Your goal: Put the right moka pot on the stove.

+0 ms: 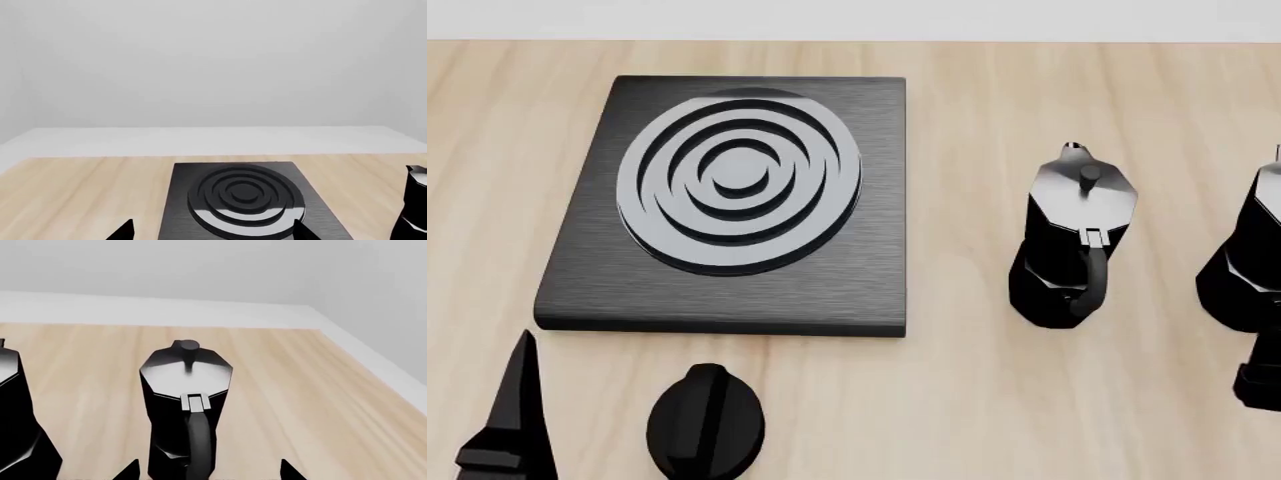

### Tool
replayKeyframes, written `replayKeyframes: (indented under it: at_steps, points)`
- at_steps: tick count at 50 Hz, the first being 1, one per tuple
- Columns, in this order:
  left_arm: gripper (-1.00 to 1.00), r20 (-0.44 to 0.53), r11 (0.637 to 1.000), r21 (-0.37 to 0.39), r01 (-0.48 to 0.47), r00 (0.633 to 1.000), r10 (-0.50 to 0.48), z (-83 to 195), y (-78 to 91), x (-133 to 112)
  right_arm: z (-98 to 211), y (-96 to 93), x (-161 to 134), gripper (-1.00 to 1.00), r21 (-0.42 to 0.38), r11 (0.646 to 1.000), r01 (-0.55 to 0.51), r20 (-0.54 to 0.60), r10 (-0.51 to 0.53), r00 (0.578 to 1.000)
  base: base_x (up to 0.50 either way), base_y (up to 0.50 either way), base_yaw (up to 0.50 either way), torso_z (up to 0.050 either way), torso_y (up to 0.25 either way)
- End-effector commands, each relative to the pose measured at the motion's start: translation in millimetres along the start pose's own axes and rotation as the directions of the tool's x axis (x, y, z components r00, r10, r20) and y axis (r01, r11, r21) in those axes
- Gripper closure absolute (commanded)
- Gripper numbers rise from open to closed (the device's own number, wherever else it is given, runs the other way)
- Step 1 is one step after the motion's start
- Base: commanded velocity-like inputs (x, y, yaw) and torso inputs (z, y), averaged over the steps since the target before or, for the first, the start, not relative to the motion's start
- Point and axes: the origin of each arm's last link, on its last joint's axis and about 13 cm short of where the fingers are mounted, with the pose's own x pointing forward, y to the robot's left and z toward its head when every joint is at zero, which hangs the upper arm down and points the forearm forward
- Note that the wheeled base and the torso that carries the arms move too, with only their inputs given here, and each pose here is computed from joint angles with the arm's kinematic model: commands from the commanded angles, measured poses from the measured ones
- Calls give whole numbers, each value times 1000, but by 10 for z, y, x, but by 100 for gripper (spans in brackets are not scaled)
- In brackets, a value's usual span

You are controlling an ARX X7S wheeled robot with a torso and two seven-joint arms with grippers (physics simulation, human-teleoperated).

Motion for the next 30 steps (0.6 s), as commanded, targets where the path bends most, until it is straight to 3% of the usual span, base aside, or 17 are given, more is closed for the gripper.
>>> replayKeyframes:
  at_steps: [1, 30]
  points:
    - [-100, -2, 1000, -3, 1, 1000, -1, 0, 1, 5, -36, 20, 72, -100, -6, 1000, -5, -8, 5, 1000, 0, 0, 0, 0, 0]
    - [-100, -2, 1000, -15, 4, 1000, -4, 11, 6, 7, -76, 65, 215, -100, 3, 1000, -7, -27, 7, 1000, 0, 0, 0, 0, 0]
